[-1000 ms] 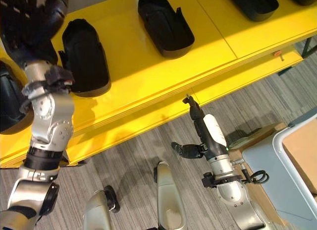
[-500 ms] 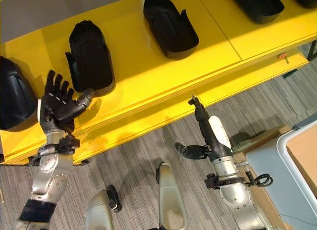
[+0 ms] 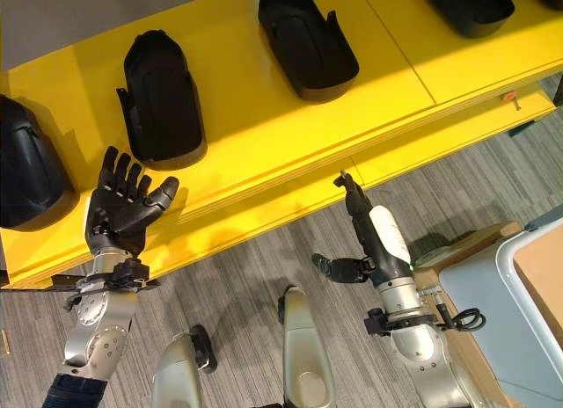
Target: Move parts from the plastic box to the shelf.
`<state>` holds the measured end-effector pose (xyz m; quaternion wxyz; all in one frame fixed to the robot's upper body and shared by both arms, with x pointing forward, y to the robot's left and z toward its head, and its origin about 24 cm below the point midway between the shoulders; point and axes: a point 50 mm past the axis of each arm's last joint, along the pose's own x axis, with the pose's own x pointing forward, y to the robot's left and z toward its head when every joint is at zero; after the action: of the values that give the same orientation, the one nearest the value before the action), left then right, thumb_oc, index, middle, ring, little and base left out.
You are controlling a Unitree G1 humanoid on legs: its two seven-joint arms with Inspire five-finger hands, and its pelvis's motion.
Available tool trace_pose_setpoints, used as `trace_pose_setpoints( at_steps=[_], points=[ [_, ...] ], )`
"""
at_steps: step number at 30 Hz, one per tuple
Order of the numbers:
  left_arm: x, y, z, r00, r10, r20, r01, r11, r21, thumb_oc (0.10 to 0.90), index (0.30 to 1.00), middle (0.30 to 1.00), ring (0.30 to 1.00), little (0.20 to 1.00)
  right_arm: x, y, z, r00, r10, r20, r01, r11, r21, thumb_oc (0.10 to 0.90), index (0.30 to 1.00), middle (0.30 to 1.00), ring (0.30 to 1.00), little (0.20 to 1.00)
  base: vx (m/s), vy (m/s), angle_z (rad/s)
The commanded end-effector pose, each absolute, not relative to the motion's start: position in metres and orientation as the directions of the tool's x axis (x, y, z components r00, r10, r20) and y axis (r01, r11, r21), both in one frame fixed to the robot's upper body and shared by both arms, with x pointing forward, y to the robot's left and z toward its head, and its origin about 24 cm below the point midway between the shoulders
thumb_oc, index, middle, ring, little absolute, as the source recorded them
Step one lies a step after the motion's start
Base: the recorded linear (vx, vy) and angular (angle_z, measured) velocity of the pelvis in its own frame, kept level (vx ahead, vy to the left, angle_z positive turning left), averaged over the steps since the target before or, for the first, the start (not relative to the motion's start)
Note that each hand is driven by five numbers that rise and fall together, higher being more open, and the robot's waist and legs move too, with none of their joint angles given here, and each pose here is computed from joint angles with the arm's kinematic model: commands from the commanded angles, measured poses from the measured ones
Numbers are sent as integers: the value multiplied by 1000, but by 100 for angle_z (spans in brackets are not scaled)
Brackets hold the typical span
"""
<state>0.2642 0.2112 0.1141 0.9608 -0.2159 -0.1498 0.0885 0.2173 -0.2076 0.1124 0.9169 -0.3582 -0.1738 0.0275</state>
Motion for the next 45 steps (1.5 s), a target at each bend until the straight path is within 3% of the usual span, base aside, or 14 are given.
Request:
trace_pose_setpoints(
  at_steps=[1, 9, 17, 25, 32, 45],
  points=[
    [267, 213, 148, 869, 270, 414, -86, 907, -412, 900, 1000, 1000, 1000, 1000, 214, -200, 153, 835, 207, 509, 201, 746, -634, 900, 1000, 1000, 1000, 1000, 0, 0, 0],
    [264, 228, 128, 861, 387, 329, -237, 879, -413, 900, 1000, 1000, 1000, 1000, 213, -201, 156, 827, 197, 527, 224, 745, -629, 900, 1000, 1000, 1000, 1000, 0, 0, 0],
    [262, 232, 122, 864, 408, 295, -268, 869, -417, 900, 1000, 1000, 1000, 1000, 215, -201, 158, 821, 191, 538, 233, 749, -621, 900, 1000, 1000, 1000, 1000, 0, 0, 0],
    [284, 210, 139, 889, 275, 365, -158, 934, -321, 900, 1000, 1000, 1000, 1000, 218, -201, 156, 830, 191, 524, 221, 751, -623, 900, 1000, 1000, 1000, 1000, 0, 0, 0],
    [299, 188, 151, 913, 118, 391, 24, 940, -340, 900, 1000, 1000, 1000, 1000, 218, -200, 152, 844, 194, 500, 184, 771, -609, 900, 1000, 1000, 1000, 1000, -1, 1, -1],
    [303, 179, 147, 928, 67, 367, 73, 932, -354, 900, 1000, 1000, 1000, 1000, 215, -201, 148, 856, 203, 476, 159, 772, -615, 900, 1000, 1000, 1000, 1000, 1, 1, -1]
  ],
)
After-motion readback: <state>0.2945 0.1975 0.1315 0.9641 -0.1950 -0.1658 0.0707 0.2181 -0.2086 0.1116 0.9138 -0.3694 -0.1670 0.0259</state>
